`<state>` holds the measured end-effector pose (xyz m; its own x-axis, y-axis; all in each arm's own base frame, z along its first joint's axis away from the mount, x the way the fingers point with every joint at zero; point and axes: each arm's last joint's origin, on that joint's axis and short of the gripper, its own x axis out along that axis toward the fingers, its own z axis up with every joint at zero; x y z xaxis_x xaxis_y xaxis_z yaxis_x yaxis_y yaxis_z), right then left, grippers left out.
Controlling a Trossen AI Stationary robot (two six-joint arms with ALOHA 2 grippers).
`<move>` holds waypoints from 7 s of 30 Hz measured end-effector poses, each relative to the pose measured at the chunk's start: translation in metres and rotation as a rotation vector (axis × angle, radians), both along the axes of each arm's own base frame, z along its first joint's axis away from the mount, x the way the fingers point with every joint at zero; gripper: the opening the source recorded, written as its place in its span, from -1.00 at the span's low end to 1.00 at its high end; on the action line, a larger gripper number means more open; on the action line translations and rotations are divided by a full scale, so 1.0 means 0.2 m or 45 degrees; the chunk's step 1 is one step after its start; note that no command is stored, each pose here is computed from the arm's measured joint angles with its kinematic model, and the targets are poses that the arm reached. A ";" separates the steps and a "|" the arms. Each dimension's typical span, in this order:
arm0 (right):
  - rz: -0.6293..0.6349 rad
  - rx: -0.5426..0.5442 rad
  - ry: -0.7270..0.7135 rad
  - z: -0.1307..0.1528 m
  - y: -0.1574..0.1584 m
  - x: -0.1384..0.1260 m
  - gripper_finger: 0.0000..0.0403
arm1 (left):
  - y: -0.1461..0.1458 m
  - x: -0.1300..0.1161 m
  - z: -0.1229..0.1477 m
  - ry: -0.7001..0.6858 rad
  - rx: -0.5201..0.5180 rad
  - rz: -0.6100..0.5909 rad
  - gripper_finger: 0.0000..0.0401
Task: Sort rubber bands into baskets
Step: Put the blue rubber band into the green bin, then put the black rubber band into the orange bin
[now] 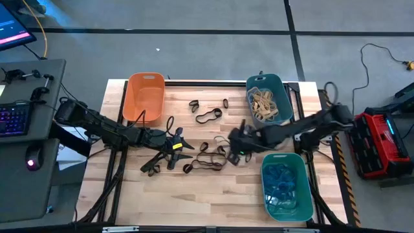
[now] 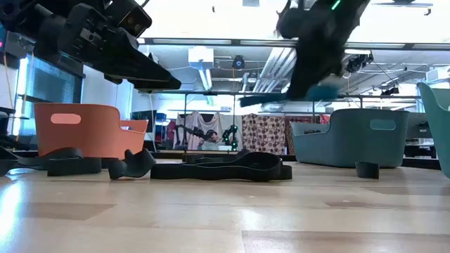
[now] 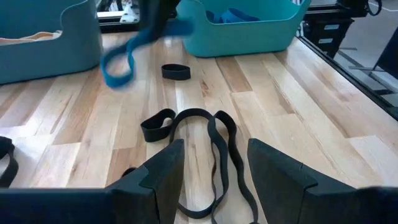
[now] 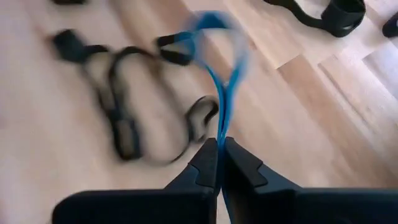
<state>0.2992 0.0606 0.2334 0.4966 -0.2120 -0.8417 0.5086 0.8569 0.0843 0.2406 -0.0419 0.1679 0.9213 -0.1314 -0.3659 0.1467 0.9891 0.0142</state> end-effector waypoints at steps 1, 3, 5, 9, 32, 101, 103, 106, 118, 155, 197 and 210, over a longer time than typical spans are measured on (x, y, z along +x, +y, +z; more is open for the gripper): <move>0.007 0.010 -0.020 0.04 0.03 -0.03 -0.99 | 0.00 0.00 0.00 0.004 -0.006 0.004 -0.15; 0.028 0.049 -0.057 0.10 0.11 -0.10 -0.99 | 0.00 0.00 0.00 0.011 -0.017 0.011 -0.15; 0.057 0.078 -0.076 0.15 0.17 -0.18 -0.99 | 0.00 0.00 0.00 0.016 -0.016 0.011 -0.15; 0.109 0.164 -0.085 0.23 0.31 -0.35 -1.00 | 0.00 0.00 -0.01 0.018 -0.013 0.017 -0.15; -0.457 0.249 0.599 -0.04 0.67 -0.72 -1.00 | 0.01 0.00 -0.01 0.020 -0.028 0.044 -0.15; 0.321 -0.398 -0.407 -0.12 0.05 0.10 -1.00 | -0.06 0.02 0.06 0.683 0.432 0.024 -0.55; 0.326 -0.397 -0.408 -0.12 0.06 0.10 -1.00 | -0.06 0.02 0.04 0.693 0.471 -0.008 -0.44; 0.333 -0.397 -0.410 -0.12 0.07 0.10 -1.00 | -0.06 0.03 0.00 0.739 0.534 -0.047 -0.29; 0.343 -0.409 -0.415 -0.12 0.10 0.09 -1.00 | -0.04 0.06 -0.18 0.948 0.700 -0.006 -0.22; 0.321 -0.417 -0.411 -0.12 0.09 0.09 -1.00 | 0.53 -0.22 0.83 0.827 0.346 0.782 -1.00; 0.362 -0.452 -0.395 -0.12 0.09 0.09 -1.00 | 1.26 -0.53 0.22 1.537 0.147 0.668 -1.00; 0.365 -0.455 -0.394 -0.12 0.09 0.09 -1.00 | 1.33 -0.50 0.06 1.660 0.117 0.536 -1.00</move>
